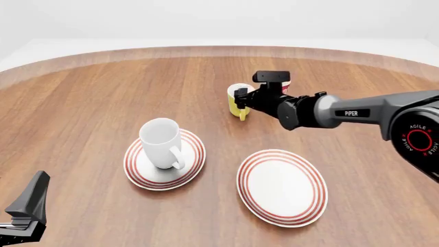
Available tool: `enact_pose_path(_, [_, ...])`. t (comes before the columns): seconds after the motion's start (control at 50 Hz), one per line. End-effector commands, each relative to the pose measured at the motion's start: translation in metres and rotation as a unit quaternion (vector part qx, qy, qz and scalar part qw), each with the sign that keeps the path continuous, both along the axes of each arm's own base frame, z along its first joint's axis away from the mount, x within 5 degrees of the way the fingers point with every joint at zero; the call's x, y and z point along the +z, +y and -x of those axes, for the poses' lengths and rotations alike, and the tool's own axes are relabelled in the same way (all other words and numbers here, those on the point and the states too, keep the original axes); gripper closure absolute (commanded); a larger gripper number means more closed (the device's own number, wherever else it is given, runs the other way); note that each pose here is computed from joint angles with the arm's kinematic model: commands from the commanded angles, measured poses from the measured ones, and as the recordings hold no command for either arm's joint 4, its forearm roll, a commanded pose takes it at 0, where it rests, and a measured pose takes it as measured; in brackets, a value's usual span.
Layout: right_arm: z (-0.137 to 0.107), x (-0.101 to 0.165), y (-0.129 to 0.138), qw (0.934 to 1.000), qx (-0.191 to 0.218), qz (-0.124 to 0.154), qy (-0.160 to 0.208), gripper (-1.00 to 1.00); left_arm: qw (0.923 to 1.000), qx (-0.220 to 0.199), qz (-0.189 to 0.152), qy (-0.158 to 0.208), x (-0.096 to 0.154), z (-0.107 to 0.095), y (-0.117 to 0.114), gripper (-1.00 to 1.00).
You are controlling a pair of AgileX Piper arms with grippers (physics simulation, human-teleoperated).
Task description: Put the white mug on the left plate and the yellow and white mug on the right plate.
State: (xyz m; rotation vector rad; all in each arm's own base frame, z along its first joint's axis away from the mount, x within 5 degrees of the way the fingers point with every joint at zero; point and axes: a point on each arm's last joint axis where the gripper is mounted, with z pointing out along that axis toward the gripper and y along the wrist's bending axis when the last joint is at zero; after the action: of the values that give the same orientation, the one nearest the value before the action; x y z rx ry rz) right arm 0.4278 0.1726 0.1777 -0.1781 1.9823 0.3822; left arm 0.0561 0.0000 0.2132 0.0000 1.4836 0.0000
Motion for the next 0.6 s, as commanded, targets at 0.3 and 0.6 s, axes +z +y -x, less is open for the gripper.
enact_pose_path(0.3, [-0.009,-0.013,0.003,0.9996,-0.006,-0.003,0.026,-1.0,1.0,0.0,0.0,0.0,0.0,0.0,0.0,-1.0])
enact_pose_path(0.6, [-0.011,-0.021,0.007,0.9992,-0.007,-0.005,0.04,-1.0,1.0,0.0,0.0,0.0,0.0,0.0,0.0,-1.0])
